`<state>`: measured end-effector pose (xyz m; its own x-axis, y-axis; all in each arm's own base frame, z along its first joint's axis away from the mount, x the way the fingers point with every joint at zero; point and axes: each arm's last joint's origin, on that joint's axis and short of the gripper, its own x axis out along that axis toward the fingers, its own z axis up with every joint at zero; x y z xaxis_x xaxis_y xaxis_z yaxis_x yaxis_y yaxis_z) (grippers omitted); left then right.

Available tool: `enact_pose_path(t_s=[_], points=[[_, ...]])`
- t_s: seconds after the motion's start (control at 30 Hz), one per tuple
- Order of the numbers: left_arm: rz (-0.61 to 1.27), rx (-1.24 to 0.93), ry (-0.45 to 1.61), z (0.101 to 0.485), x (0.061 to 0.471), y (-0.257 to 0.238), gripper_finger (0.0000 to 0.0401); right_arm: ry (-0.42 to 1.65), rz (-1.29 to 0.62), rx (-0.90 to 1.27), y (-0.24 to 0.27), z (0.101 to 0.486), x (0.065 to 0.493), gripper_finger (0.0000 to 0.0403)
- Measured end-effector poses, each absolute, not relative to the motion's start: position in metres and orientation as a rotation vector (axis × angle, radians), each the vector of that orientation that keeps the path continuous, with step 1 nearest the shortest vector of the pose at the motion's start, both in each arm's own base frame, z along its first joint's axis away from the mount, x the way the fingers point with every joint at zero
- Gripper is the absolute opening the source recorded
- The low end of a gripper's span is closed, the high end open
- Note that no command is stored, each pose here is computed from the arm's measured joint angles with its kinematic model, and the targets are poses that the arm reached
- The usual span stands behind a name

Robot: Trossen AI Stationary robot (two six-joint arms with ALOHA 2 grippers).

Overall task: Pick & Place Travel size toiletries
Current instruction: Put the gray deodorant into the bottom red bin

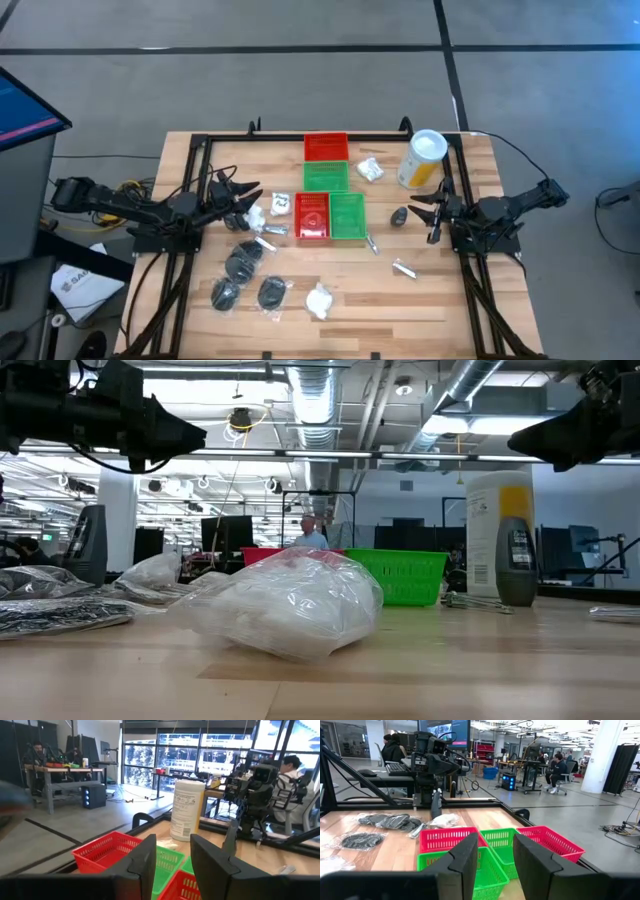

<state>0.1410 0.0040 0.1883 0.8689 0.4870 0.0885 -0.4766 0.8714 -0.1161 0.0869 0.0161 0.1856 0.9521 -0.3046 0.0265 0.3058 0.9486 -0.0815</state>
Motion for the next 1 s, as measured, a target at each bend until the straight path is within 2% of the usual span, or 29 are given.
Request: enact_pose_path(t_s=[0.33,0.53,0.67,1.0], points=[[0.502,-0.122,-0.12,0.188,0.141,0.004,0.0112,-0.013,-0.311,-0.086,0.016,0.186,0.087,0.0115],[0.334,-0.143,-0.109,0.187,0.143,0.0,0.01,-0.013,-0.311,-0.085,0.016,0.186,0.087,0.0115],[0.338,-0.141,-0.1,0.187,0.143,0.001,0.0098,-0.013,-0.311,-0.085,0.016,0.186,0.087,0.0115],[0.367,-0.148,0.222,0.211,0.155,0.012,0.0098,-0.013,-0.311,-0.085,0.016,0.186,0.087,0.0115]])
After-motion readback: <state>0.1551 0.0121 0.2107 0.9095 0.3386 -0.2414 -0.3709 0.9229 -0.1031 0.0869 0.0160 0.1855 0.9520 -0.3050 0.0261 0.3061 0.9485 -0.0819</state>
